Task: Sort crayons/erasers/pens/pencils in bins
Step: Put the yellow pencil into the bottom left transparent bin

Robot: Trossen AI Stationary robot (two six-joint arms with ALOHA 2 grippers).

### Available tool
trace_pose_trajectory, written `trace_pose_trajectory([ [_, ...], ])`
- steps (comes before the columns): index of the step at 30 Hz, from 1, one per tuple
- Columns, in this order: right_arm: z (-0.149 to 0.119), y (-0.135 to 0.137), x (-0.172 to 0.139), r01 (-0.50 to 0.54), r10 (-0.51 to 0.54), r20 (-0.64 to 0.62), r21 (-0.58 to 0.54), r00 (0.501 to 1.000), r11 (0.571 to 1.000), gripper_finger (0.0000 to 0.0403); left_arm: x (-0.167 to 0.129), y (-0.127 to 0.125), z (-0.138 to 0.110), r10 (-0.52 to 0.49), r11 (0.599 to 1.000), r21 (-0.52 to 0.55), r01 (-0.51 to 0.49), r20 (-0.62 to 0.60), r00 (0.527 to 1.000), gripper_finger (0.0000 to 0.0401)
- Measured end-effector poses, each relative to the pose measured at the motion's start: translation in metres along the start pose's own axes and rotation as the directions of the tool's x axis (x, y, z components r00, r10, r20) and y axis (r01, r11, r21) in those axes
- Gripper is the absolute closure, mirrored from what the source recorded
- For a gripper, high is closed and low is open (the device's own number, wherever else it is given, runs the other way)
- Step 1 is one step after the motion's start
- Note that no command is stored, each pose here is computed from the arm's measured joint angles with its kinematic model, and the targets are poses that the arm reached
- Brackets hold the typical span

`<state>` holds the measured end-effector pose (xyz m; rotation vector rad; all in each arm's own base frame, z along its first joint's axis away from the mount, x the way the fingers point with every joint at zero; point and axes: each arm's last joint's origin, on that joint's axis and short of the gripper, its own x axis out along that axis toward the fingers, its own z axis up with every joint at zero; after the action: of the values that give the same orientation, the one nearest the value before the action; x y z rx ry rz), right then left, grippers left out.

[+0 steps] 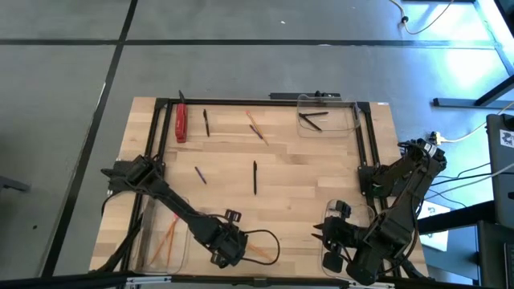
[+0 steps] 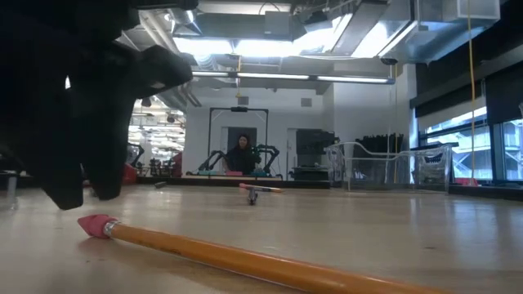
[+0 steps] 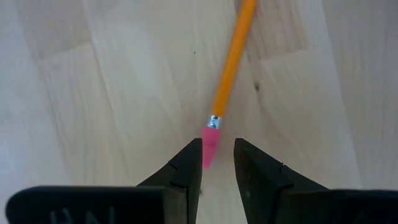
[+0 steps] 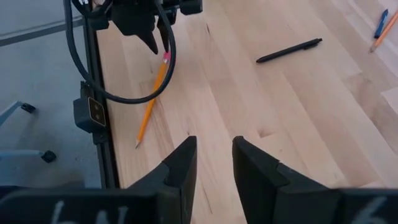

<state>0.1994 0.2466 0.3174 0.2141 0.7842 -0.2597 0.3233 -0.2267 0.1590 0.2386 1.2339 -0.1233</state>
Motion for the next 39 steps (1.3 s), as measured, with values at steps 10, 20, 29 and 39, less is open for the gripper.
trace_pose_trajectory([
  [10, 0.001, 0.0, 0.0, 0.01, -0.01, 0.022, -0.001, 1.0, 1.0, 0.0302, 0.013, 0.011, -0.008, 0.001, 1.0, -0.018, -0.002, -0.032, 0.999, 0.0315],
  [20, 0.001, 0.0, 0.0, 0.013, -0.013, 0.028, -0.001, 1.0, 1.0, 0.0302, 0.013, 0.008, -0.002, -0.074, 0.993, 0.09, 0.073, 0.017, 0.997, 0.0315],
  [29, 0.001, -0.001, 0.0, 0.016, -0.016, 0.028, -0.002, 0.999, 1.0, 0.0302, 0.015, 0.014, 0.0, -0.08, 0.994, 0.08, 0.079, 0.013, 0.997, 0.0315],
  [39, 0.001, -0.001, 0.001, 0.018, -0.018, 0.028, 0.003, 0.999, 1.0, 0.0302, 0.029, 0.005, 0.002, -0.135, 0.983, 0.131, 0.131, 0.021, 0.991, 0.0315],
])
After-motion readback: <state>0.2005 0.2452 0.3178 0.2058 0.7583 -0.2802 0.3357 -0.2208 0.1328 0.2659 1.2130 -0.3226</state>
